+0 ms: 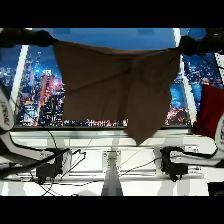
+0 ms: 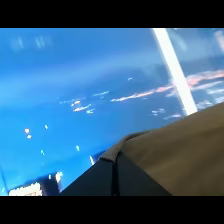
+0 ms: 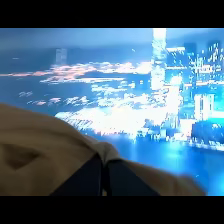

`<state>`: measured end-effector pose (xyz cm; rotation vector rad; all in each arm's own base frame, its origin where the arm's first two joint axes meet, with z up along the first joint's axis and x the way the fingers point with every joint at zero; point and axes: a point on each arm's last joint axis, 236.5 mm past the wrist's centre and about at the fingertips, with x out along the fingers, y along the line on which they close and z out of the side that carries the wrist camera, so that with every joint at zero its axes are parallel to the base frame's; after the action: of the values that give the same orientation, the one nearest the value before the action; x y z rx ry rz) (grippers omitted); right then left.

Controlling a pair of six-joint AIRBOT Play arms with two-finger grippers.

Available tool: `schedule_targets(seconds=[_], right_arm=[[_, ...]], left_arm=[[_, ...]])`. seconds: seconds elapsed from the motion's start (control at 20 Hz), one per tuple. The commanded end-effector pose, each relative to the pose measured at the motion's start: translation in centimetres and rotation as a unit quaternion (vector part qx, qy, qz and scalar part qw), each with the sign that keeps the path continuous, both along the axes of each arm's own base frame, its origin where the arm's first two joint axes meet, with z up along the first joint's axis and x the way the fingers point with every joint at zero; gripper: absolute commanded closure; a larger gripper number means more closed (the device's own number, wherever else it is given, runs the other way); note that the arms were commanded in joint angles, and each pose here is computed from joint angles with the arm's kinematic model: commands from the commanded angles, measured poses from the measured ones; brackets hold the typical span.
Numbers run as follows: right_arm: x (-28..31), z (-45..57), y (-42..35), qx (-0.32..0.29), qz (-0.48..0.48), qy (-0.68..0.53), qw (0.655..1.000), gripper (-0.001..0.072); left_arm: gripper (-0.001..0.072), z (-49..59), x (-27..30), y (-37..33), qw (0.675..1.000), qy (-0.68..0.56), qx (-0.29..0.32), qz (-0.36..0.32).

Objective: Fold the clothes and pants, and hang the long-sleeved shirts on hangers.

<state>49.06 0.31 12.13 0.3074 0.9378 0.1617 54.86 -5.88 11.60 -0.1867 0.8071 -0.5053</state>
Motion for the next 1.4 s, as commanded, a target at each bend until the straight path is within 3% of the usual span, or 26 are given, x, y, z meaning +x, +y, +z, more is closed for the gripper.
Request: schedule_targets(seconds=[0.0,0.25,0.45,0.65,0.7,0.75,0.8,0.85,1.05,1.15,1.25,1.35], right_arm=[[4.9,-5.5,-1.7,0.001,-0.038,-0.011,0.999,0.0695],[4.1,-7.2,-3.4,-0.048,-0.031,0.016,0.998,0.0695],[0.2,-11.2,-1.9,-0.031,0.003,0.122,0.992,0.0696],[-4.0,-16.0,-1.3,-0.02,0.014,0.207,0.978,0.0695],[-4.8,-17.0,-1.2,-0.016,0.012,0.221,0.975,0.0637],[-5.2,-17.6,-1.1,-0.015,0.012,0.228,0.974,0.0457],[-5.3,-17.6,-1.2,-0.018,0.013,0.23,0.973,0.0294],[-5.4,-17.3,-1.4,-0.023,0.012,0.227,0.973,0.0247],[-7.2,-13.8,-4.8,-0.112,0.017,0.22,0.969,0.0251],[-9.3,-11.7,-6.8,-0.158,0.016,0.22,0.962,0.0264],[-12.0,-10.7,-7.6,-0.156,0.002,0.214,0.964,0.0265],[-16.2,-11.5,-8.3,-0.15,-0.017,0.217,0.964,0.0268]], left_arm=[[0.0697,-4.9,3.7,-0.3,1.0,0.0,-0.001,0.031],[0.0697,-7.1,2.0,-0.5,0.999,0.046,0.001,0.006],[0.0697,-13.2,-0.6,-2.5,0.989,0.144,-0.011,-0.04],[0.0691,-18.1,-1.7,-3.7,0.974,0.222,-0.039,-0.027],[0.0484,-18.4,-1.8,-3.9,0.973,0.226,-0.044,-0.027],[0.0062,-18.4,-1.7,-4.1,0.972,0.226,-0.049,-0.027],[0.0011,-18.0,-1.7,-4.2,0.973,0.224,-0.053,-0.028],[0.0011,-17.2,-1.6,-4.0,0.974,0.218,-0.054,-0.028],[0.0013,-10.8,-1.6,-0.4,0.986,0.165,-0.03,-0.009],[0.0019,-6.7,-2.7,3.3,0.991,0.13,0.025,0.011],[0.0103,-3.0,-4.5,7.3,0.989,0.104,0.101,0.035],[0.011,0.6,-6.4,10.3,0.983,0.079,0.156,0.062]])
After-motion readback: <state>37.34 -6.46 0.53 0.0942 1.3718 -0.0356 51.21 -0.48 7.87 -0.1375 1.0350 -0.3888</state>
